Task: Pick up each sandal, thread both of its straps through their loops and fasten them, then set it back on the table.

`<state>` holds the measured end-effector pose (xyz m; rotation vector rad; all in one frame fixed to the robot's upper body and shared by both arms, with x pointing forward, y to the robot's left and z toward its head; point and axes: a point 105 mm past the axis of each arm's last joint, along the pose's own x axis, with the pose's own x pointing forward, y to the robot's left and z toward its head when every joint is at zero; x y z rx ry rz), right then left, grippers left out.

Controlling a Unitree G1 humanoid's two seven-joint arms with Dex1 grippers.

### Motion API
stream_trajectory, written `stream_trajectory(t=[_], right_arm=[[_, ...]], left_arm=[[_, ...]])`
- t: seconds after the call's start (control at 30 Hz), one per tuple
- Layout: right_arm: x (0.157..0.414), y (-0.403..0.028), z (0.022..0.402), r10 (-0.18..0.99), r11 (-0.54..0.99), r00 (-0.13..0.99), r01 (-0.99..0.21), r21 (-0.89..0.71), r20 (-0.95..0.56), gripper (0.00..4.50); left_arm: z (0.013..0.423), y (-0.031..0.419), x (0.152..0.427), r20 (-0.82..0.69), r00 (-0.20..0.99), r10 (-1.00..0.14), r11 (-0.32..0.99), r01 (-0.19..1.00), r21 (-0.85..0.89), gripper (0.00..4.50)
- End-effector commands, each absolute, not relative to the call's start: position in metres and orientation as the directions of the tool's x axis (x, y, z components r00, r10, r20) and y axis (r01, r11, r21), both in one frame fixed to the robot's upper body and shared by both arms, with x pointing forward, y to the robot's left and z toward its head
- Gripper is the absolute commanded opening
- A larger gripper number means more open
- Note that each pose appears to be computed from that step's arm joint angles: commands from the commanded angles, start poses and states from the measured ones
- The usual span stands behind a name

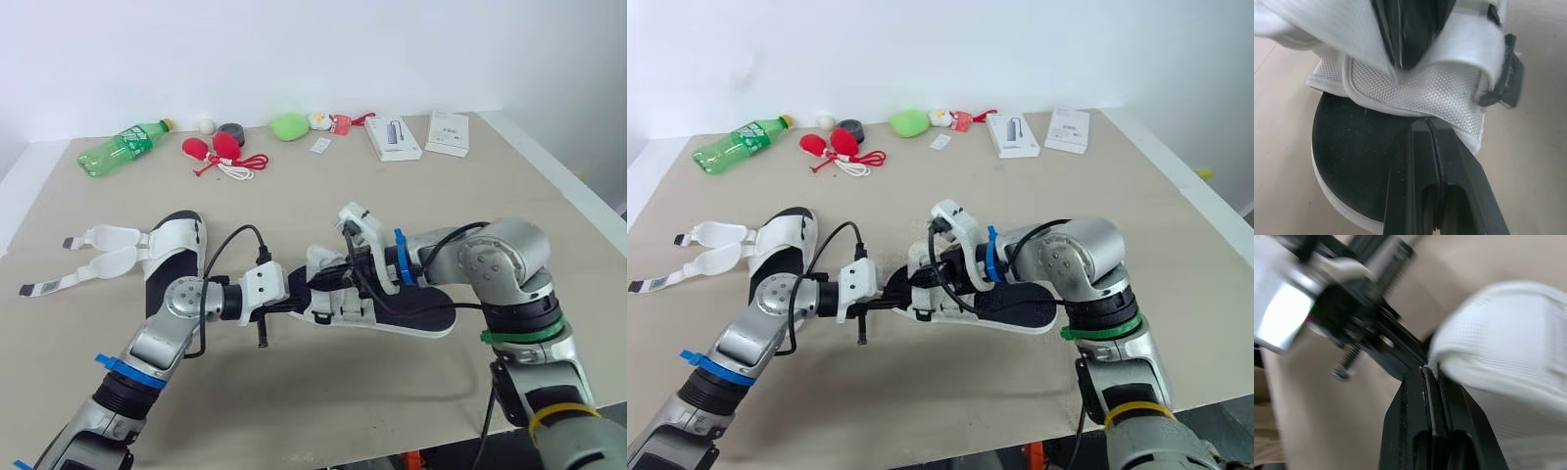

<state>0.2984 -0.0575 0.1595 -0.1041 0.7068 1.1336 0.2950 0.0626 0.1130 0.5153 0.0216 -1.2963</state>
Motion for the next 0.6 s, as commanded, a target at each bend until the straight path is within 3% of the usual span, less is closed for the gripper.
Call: stream_trajectory(t=[0.03, 0.2, 0.43, 0.6], right_arm=[[0.297, -0.055, 0.160, 0.800, 0.411, 0.225, -0.880, 0.236, -0.556, 0.05], [0.303, -0.061, 0.165, 0.798, 0.419, 0.251, -0.884, 0.206, -0.549, 0.05], [0.287, -0.055, 0.179, 0.839, 0.351, 0.167, -0.893, 0.280, -0.518, 0.05], [0.274, -0.060, 0.174, 0.842, 0.325, 0.113, -0.887, 0.328, -0.527, 1.76]], left_arm=[[0.110, 0.062, 0.296, -0.316, 0.281, -0.906, 0.163, 0.922, 0.351, 0.00], [0.109, 0.062, 0.296, -0.318, 0.280, -0.906, 0.162, 0.922, 0.350, 0.00], [0.109, 0.062, 0.296, -0.318, 0.280, -0.906, 0.162, 0.922, 0.352, 0.00], [0.110, 0.062, 0.298, -0.316, 0.283, -0.906, 0.164, 0.921, 0.354, 0.00]])
